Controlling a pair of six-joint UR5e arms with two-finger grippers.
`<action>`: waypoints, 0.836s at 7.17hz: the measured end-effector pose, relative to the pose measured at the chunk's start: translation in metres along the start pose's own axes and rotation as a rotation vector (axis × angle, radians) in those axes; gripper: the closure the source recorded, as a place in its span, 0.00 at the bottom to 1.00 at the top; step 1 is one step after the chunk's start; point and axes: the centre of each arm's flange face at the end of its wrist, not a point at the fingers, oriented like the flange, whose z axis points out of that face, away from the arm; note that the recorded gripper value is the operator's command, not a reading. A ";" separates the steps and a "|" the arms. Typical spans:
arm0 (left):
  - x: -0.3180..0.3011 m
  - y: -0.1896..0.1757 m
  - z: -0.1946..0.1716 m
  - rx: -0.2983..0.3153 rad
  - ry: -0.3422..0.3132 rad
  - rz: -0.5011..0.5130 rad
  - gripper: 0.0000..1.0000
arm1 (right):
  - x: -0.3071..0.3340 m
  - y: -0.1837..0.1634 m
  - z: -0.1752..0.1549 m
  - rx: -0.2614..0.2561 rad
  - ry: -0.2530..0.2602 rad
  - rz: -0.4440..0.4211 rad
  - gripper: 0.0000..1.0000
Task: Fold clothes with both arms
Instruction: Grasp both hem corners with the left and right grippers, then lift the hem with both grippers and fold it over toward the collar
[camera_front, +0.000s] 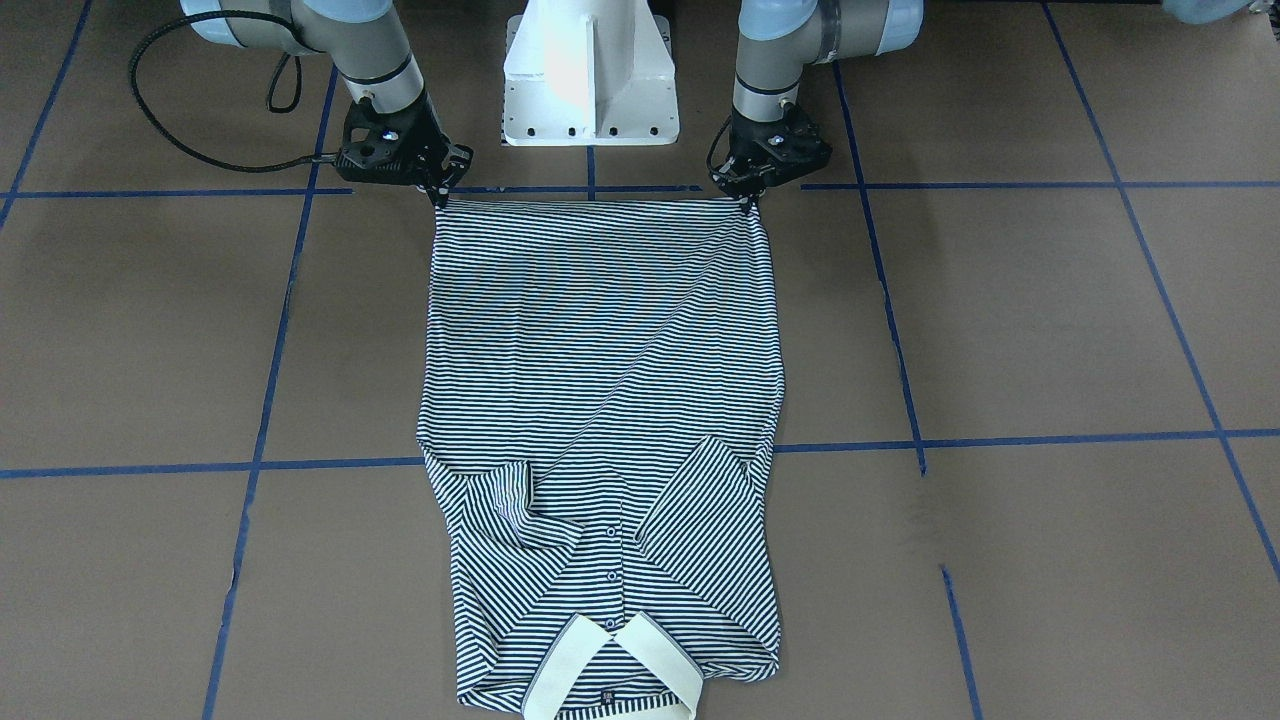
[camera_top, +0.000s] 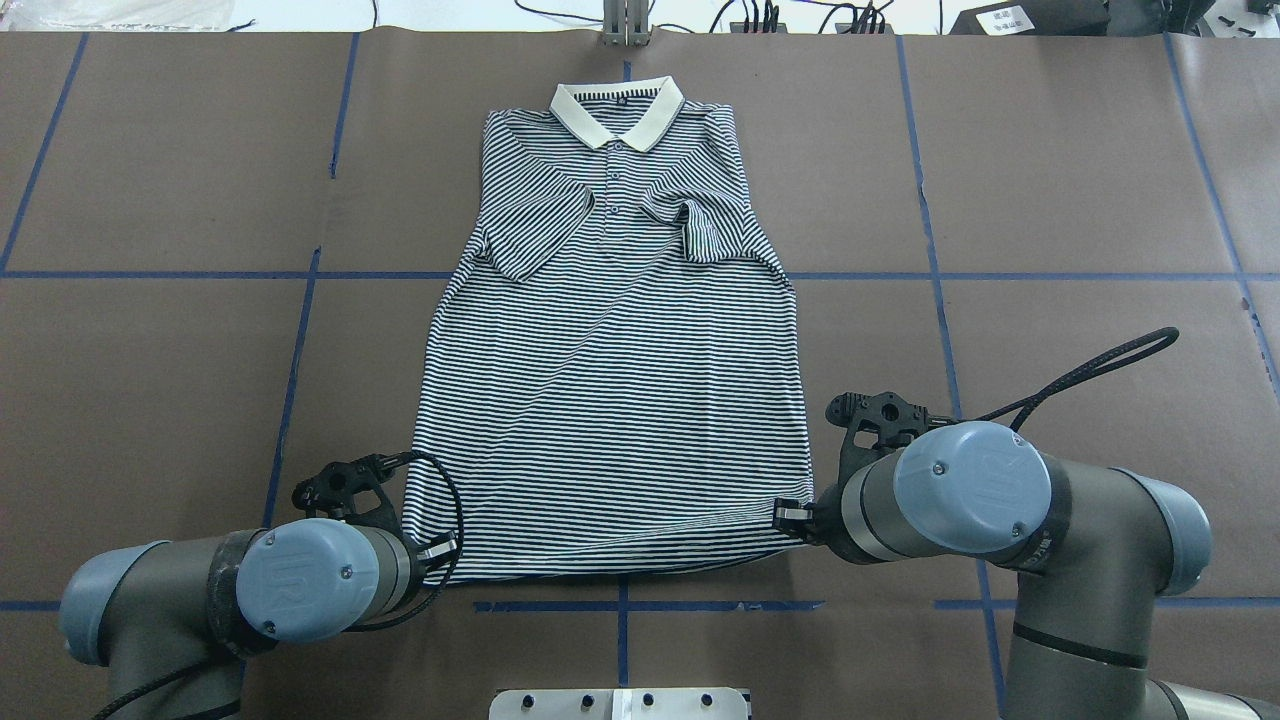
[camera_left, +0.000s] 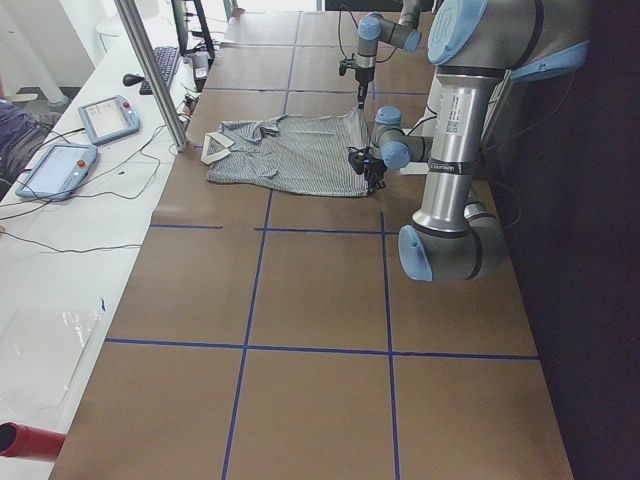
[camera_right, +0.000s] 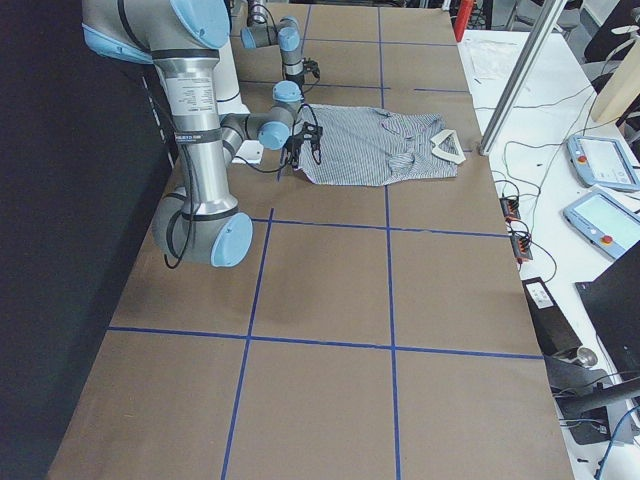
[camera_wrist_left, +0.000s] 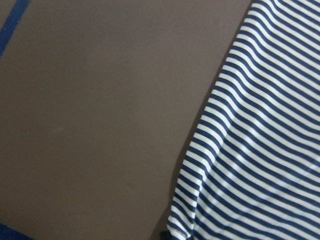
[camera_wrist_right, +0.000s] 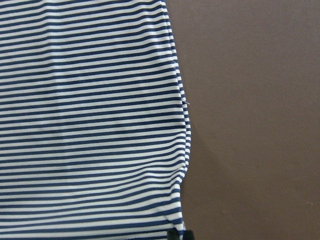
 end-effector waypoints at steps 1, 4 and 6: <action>0.003 0.000 -0.008 -0.005 0.015 0.000 1.00 | 0.001 -0.001 -0.001 -0.005 -0.001 0.002 1.00; 0.008 0.003 -0.042 -0.021 0.069 0.001 1.00 | 0.015 -0.001 -0.030 -0.055 -0.033 0.011 1.00; 0.006 0.015 -0.086 -0.049 0.108 0.016 1.00 | 0.034 0.018 -0.052 -0.129 -0.044 -0.002 1.00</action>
